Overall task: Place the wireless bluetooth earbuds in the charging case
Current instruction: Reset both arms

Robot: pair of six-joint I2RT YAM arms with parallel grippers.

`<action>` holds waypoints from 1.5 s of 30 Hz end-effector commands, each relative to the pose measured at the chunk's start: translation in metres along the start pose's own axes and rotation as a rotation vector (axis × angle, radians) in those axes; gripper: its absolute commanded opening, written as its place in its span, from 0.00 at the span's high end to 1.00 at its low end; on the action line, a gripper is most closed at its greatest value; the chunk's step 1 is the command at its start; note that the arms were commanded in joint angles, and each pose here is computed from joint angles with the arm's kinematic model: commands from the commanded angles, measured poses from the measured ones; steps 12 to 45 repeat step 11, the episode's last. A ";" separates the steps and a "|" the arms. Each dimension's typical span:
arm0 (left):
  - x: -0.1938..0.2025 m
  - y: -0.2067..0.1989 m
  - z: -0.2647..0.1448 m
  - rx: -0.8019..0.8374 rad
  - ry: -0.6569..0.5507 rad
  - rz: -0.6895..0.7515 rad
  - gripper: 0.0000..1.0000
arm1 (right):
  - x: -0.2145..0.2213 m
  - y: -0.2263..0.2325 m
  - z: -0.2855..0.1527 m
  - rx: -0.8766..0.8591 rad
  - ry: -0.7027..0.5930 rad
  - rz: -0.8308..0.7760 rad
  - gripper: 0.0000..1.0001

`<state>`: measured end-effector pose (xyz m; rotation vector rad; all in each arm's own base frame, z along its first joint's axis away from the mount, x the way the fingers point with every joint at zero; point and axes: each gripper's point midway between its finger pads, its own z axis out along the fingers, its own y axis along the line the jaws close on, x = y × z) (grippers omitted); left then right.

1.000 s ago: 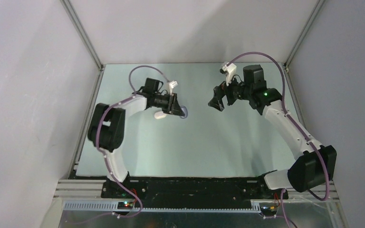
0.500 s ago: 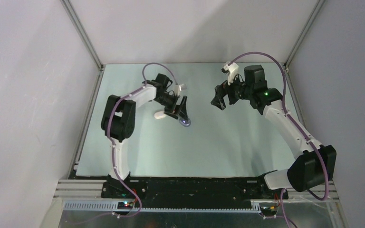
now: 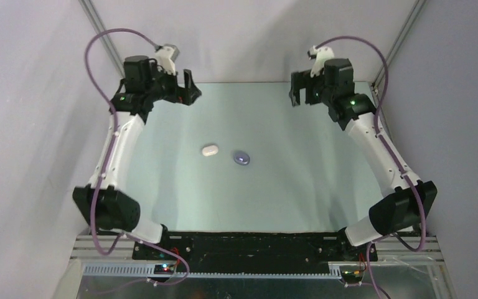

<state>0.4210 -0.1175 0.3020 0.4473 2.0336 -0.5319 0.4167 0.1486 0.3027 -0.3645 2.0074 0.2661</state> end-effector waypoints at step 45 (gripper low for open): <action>-0.066 0.034 -0.081 -0.333 -0.491 0.178 0.00 | -0.137 -0.014 -0.038 0.186 -0.428 0.065 0.01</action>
